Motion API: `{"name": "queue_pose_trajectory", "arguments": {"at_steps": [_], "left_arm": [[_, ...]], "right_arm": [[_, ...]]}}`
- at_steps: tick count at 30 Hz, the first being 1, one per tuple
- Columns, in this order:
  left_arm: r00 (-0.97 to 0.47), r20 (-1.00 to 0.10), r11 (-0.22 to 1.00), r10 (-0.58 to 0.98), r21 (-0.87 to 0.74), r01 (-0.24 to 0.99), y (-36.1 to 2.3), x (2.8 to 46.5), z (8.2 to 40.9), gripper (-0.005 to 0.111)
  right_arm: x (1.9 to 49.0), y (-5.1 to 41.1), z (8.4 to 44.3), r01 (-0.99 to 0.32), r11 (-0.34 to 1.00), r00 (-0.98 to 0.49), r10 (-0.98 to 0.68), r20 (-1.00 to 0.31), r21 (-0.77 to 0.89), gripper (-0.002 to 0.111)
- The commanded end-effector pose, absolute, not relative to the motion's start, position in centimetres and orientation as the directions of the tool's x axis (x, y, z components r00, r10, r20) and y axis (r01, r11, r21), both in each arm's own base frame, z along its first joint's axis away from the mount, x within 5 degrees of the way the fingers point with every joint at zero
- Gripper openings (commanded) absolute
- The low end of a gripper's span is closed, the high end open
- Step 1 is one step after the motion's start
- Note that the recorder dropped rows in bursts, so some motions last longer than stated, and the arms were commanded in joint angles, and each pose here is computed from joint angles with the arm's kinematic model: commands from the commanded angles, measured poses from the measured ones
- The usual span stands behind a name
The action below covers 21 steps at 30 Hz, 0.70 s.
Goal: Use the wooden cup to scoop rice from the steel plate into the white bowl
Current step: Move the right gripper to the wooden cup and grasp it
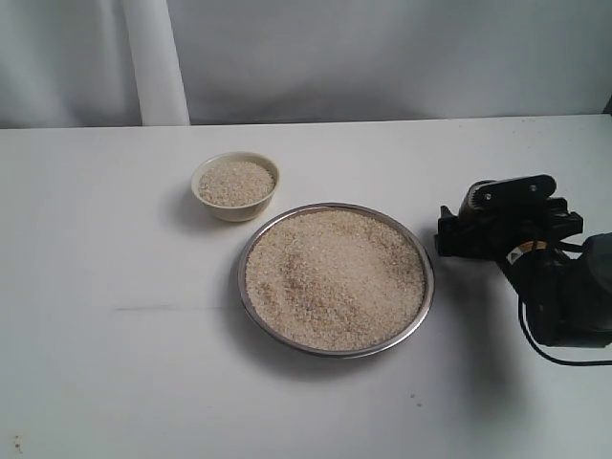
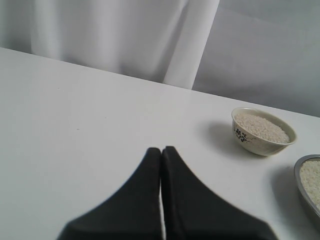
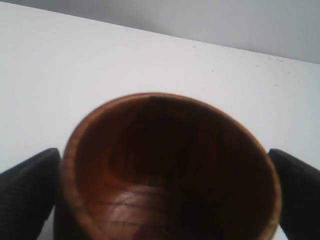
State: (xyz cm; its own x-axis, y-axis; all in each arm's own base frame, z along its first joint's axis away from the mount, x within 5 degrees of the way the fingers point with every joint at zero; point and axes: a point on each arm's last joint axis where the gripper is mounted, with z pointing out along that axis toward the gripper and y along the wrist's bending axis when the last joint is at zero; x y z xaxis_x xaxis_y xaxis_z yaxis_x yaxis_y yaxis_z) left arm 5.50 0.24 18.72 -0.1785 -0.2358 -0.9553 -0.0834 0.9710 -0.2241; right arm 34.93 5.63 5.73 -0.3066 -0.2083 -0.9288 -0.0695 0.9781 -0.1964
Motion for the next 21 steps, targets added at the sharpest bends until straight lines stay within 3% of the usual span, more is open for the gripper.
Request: {"name": "queue_pose_trajectory", "arguments": {"at_steps": [1, 9, 13, 18, 21], "left_arm": [[-0.165, -0.957, 0.970, -0.240, -0.230, -0.076, 0.21, 5.50, 18.90, 0.000], [-0.165, -0.957, 0.970, -0.240, -0.230, -0.076, 0.21, 5.50, 18.90, 0.000], [-0.165, -0.957, 0.970, -0.240, -0.230, -0.076, 0.21, 5.50, 18.90, 0.000], [-0.165, -0.957, 0.970, -0.240, -0.230, -0.076, 0.21, 5.50, 18.90, 0.000], [-0.165, -0.957, 0.970, -0.240, -0.230, -0.076, 0.21, 5.50, 18.90, 0.000]], "right_arm": [[35.60, 5.64, 6.07, -0.059, 0.980, -0.290, -0.199, -0.936, -0.190, 0.105], [36.44, 5.59, 5.78, -0.031, 0.987, -0.369, -0.159, -0.916, -0.159, 0.102], [36.40, 5.61, 5.68, -0.035, 0.987, -0.380, -0.160, -0.911, -0.158, 0.080], [36.36, 5.59, 5.58, -0.034, 0.987, -0.391, -0.157, -0.907, -0.156, 0.041], [36.34, 5.60, 5.55, -0.035, 0.987, -0.394, -0.157, -0.905, -0.156, 0.025]]}}
